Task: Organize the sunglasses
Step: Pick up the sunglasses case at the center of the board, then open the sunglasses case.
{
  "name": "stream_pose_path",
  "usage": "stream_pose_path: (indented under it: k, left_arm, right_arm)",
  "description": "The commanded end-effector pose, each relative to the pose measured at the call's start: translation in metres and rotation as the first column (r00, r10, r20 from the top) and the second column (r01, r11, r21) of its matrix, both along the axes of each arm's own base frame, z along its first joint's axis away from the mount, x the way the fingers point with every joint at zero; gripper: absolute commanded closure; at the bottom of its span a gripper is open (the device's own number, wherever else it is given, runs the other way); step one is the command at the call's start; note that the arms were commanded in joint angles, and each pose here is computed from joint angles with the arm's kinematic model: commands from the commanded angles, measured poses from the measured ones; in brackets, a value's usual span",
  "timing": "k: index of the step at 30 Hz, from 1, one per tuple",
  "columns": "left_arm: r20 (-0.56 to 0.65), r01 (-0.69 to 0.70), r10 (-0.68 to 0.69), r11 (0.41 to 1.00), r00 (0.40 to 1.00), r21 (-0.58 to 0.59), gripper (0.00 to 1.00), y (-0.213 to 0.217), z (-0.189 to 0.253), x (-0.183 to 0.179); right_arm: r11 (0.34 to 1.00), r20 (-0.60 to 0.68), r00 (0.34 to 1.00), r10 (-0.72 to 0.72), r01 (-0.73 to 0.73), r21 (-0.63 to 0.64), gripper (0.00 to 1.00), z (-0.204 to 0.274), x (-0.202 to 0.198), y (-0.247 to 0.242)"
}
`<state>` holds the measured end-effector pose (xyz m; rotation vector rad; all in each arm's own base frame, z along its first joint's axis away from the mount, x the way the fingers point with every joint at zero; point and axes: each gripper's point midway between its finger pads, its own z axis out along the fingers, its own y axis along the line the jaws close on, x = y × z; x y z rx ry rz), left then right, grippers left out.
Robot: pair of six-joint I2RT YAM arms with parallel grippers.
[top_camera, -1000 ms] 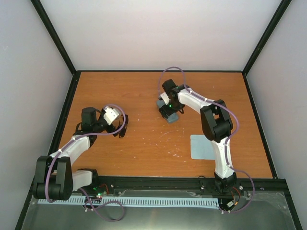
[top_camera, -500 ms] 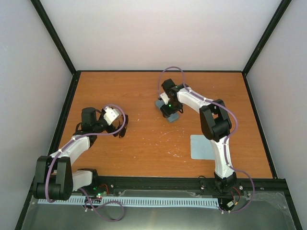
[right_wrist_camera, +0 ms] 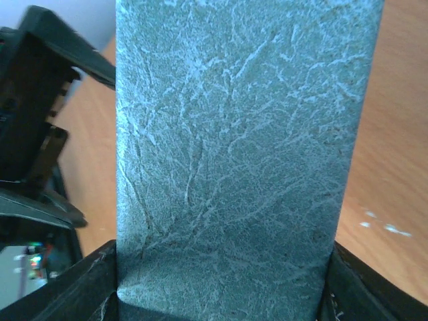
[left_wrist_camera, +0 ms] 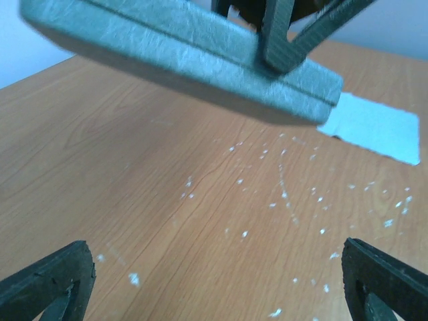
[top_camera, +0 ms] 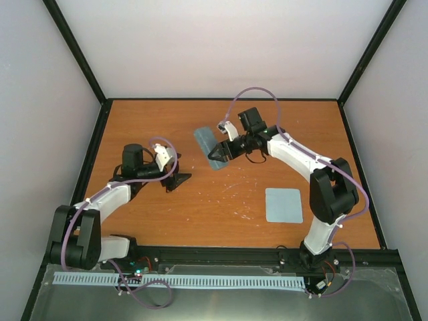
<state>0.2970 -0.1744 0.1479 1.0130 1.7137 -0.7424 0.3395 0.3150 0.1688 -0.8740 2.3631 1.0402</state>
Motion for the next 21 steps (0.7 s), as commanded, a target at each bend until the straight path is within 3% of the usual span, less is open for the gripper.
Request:
stream_pose_path:
  k: [1,10,21]
  left_arm:
    - [0.011,0.085,-0.084,0.989,0.996,-0.118,0.01,-0.019,0.035,0.002]
    - [-0.031,0.065,-0.074,0.971,0.997,-0.231,0.00,-0.024,0.057,0.012]
    - [-0.027,0.037,-0.045,0.968,0.999,-0.247,0.01,-0.022,0.059,0.018]
  right_arm:
    - [0.977,-0.015,0.995,0.097,-0.093,0.194,0.54,0.029,-0.019,0.029]
    - [0.957,-0.032,0.984,0.177,-0.164,0.239,0.56,0.034,-0.042,0.045]
    - [0.933,-0.038,0.966,0.256,-0.237,0.272,0.57,0.044,-0.066,0.061]
